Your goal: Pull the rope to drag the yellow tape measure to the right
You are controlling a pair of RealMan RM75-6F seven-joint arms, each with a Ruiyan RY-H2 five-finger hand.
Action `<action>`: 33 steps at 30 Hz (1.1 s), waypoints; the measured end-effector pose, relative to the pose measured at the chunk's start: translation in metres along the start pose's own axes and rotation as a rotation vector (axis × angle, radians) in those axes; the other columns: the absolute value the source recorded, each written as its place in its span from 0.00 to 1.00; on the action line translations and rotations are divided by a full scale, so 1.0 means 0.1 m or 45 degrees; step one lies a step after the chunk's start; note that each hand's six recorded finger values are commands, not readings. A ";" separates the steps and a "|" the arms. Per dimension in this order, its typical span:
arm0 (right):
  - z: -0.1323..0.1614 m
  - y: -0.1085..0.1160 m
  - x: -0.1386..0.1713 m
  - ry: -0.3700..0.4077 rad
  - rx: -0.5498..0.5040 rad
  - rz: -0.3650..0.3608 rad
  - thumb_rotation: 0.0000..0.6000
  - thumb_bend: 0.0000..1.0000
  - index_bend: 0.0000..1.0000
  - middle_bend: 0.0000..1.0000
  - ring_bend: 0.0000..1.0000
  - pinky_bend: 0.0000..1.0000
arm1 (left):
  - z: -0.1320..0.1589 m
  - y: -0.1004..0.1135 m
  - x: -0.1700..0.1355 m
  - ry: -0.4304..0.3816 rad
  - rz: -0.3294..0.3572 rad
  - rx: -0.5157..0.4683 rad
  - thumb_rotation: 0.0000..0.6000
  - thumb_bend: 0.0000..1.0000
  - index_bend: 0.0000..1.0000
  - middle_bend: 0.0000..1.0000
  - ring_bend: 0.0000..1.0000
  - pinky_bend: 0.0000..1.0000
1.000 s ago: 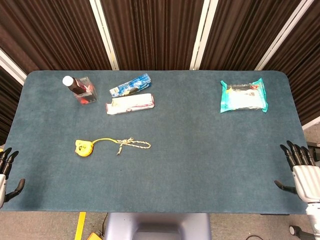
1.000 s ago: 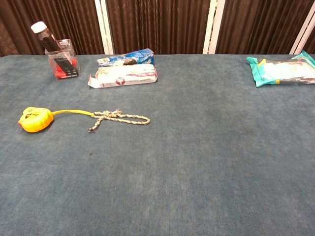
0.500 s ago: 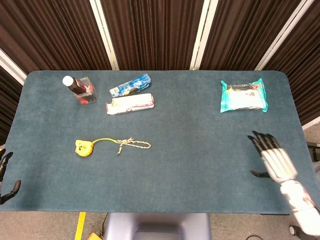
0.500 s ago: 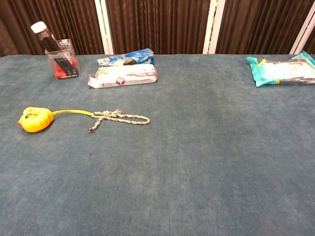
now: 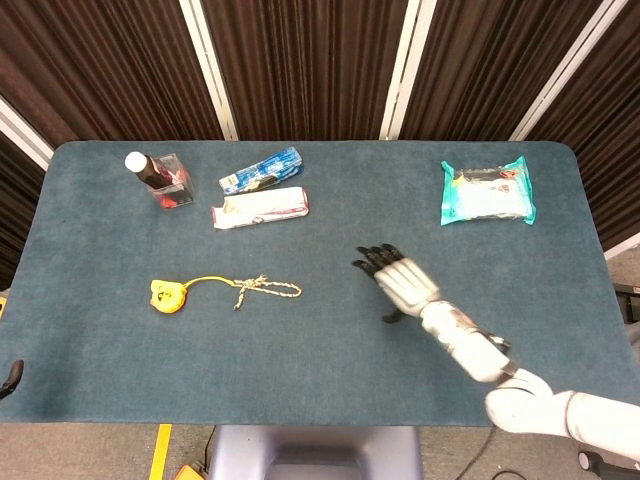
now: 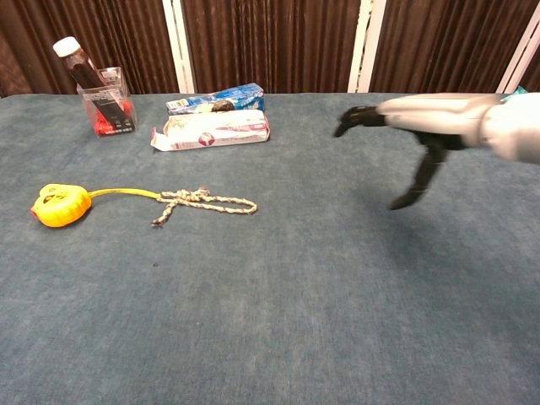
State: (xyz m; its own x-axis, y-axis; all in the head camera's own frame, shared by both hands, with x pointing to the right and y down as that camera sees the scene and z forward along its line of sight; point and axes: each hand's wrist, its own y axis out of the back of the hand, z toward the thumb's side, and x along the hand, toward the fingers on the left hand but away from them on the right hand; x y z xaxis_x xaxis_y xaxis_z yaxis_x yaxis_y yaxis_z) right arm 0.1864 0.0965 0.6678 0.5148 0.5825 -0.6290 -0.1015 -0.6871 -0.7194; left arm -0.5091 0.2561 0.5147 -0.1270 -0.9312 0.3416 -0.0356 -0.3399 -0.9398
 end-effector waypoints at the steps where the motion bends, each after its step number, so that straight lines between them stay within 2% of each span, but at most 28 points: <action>1: 0.07 -0.01 -0.09 0.008 -0.005 0.003 1.00 0.13 0.25 0.01 0.00 0.00 | 0.00 0.01 0.00 0.001 0.002 -0.002 1.00 0.37 0.08 0.00 0.00 0.12; 7: 0.38 -0.07 -0.55 0.022 0.003 0.032 1.00 0.16 0.29 0.01 0.00 0.00 | -0.04 0.04 -0.01 0.013 0.012 -0.016 1.00 0.37 0.08 0.00 0.00 0.12; 15: 0.67 -0.16 -0.91 0.022 0.005 0.055 1.00 0.35 0.36 0.02 0.00 0.00 | -0.08 0.06 -0.02 0.030 0.015 -0.024 1.00 0.37 0.08 0.00 0.00 0.12; 17: 0.75 -0.17 -0.97 0.034 0.009 0.054 1.00 0.37 0.36 0.02 0.00 0.00 | -0.10 0.07 -0.01 0.038 0.017 -0.023 1.00 0.37 0.08 0.00 0.00 0.12; 23: 0.92 -0.20 -1.12 0.049 -0.003 0.057 1.00 0.37 0.38 0.02 0.00 0.00 | -0.14 0.10 -0.02 0.050 0.024 -0.031 1.00 0.37 0.08 0.00 0.00 0.12; 28: 0.92 -0.29 -1.17 0.035 -0.006 0.083 1.00 0.37 0.39 0.02 0.00 0.00 | -0.14 0.10 -0.02 0.052 0.023 -0.030 1.00 0.37 0.08 0.00 0.00 0.12; 33: 0.98 -0.36 -1.22 0.042 -0.036 0.091 1.00 0.37 0.44 0.02 0.00 0.00 | -0.14 0.10 -0.03 0.049 0.022 -0.028 1.00 0.37 0.08 0.00 0.00 0.12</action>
State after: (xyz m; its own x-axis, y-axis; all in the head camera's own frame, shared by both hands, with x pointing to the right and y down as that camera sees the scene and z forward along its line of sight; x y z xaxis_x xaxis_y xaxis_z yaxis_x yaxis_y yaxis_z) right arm 0.0441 0.0924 0.7414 0.5350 0.5172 -0.6680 -0.1150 -0.7387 -0.6641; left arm -0.5228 0.2571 0.5046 -0.1660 -0.9309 0.3254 -0.0546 -0.3208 -0.9456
